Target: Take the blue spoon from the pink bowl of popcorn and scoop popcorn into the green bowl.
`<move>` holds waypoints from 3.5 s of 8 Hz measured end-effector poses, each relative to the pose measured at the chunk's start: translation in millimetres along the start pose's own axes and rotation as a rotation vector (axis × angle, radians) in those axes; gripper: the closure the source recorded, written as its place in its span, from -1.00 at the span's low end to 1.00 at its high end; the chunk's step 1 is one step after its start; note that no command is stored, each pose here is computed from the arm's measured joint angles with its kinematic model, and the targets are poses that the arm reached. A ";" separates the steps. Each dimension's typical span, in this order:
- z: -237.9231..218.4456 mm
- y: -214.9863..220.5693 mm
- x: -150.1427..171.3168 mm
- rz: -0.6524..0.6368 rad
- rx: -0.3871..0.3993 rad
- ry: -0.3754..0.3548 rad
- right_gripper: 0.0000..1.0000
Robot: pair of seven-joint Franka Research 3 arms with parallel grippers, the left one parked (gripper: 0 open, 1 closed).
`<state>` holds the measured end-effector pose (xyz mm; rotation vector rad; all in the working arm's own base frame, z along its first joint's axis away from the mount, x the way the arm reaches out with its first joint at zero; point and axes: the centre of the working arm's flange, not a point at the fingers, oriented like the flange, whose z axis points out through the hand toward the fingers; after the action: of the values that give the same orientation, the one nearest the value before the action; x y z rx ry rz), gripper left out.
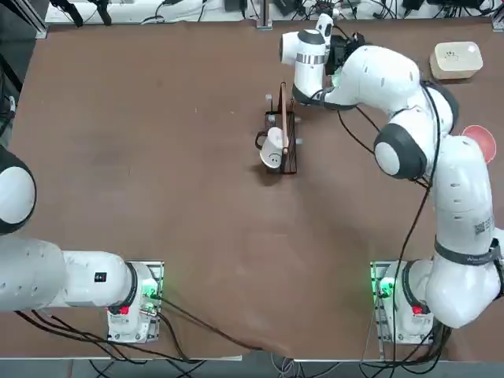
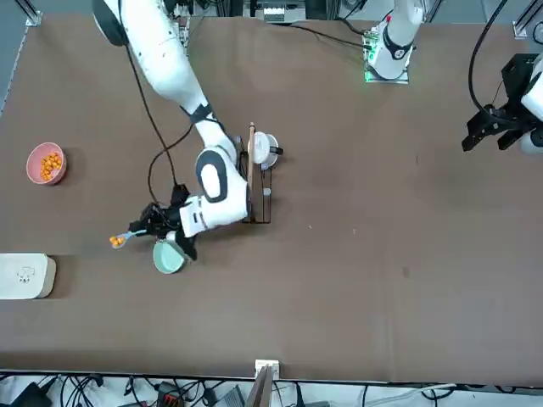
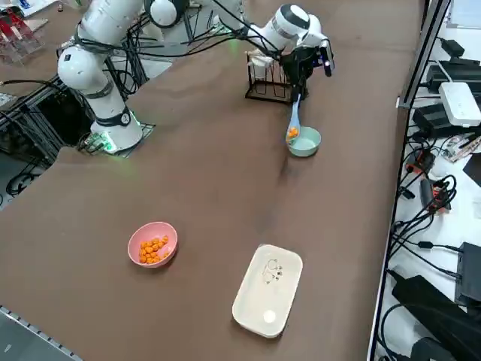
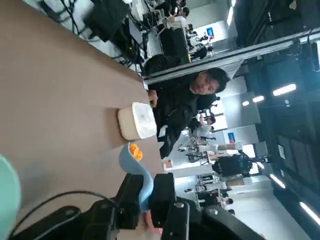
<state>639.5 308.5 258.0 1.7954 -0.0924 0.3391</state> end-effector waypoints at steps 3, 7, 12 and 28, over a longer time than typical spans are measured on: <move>-54.5 12.7 -0.5 0.023 0.133 -0.015 0.74; -76.3 -0.7 -13.4 0.017 0.331 -0.132 0.74; -43.0 41.5 35.2 0.145 0.564 -0.316 0.74; 300.2 72.9 -48.5 -0.109 0.121 -0.760 0.74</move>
<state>629.6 -4.0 249.0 1.9543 -0.5125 -0.4387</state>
